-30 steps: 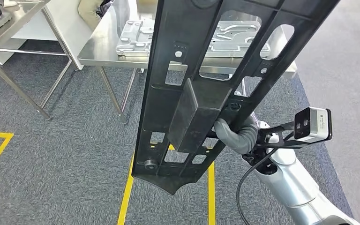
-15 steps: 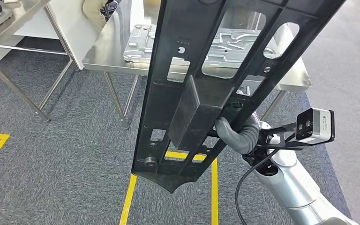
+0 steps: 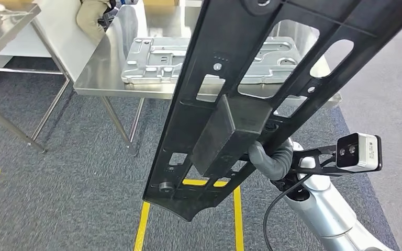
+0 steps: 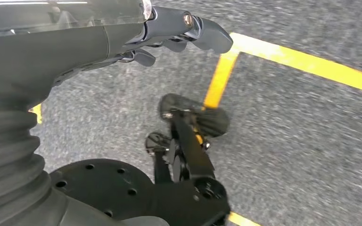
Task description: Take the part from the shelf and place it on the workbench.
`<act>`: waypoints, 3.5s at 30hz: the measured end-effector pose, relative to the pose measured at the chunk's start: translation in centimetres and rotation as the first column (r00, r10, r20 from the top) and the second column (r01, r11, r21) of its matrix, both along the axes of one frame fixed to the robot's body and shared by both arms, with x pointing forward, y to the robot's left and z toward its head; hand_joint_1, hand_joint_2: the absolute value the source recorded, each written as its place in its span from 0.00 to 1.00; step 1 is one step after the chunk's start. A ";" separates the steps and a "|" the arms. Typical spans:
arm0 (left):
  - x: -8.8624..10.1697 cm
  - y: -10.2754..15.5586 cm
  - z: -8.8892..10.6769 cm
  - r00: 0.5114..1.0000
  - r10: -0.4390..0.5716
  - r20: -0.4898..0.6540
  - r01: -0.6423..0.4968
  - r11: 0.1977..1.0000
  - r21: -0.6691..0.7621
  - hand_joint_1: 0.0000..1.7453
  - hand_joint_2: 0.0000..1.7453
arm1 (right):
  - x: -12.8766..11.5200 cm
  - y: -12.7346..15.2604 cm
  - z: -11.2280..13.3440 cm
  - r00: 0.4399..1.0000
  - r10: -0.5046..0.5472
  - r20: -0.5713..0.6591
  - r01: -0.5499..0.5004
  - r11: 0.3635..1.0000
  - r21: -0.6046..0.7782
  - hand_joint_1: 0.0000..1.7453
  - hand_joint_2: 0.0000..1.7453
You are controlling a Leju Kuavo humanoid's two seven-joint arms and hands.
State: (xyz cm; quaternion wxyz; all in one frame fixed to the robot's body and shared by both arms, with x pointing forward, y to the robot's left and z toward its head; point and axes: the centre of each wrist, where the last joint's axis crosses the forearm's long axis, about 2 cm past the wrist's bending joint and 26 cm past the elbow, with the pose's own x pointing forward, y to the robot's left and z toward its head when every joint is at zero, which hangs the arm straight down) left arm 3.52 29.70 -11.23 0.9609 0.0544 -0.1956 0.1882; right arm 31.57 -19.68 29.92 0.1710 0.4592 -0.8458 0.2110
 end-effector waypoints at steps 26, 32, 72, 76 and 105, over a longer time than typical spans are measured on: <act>0.6 0.1 0.1 1.000 -0.007 0.005 0.007 1.000 0.015 0.00 1.00 | 0.8 0.3 0.9 0.999 -0.030 0.020 0.029 0.999 0.036 1.00 1.00; 0.3 0.4 0.0 1.000 -0.005 -0.002 0.005 1.000 0.022 0.00 1.00 | 0.7 0.5 0.9 0.999 -0.032 0.010 0.031 0.999 0.040 1.00 1.00; 0.2 0.1 0.0 1.000 0.009 0.008 -0.009 1.000 0.020 0.00 1.00 | -0.4 -1.9 0.4 0.975 -0.216 0.060 0.220 0.973 -0.073 1.00 1.00; 0.0 0.0 0.0 1.000 0.004 0.006 -0.004 1.000 0.016 0.00 1.00 | -0.7 -2.5 0.0 0.971 -0.231 0.061 0.236 0.968 -0.081 1.00 1.00; 0.1 -0.4 0.0 0.999 0.041 0.029 -0.041 0.999 0.010 0.00 1.00 | 3.8 -10.0 1.9 0.106 -0.804 0.585 0.992 0.046 -0.116 1.00 1.00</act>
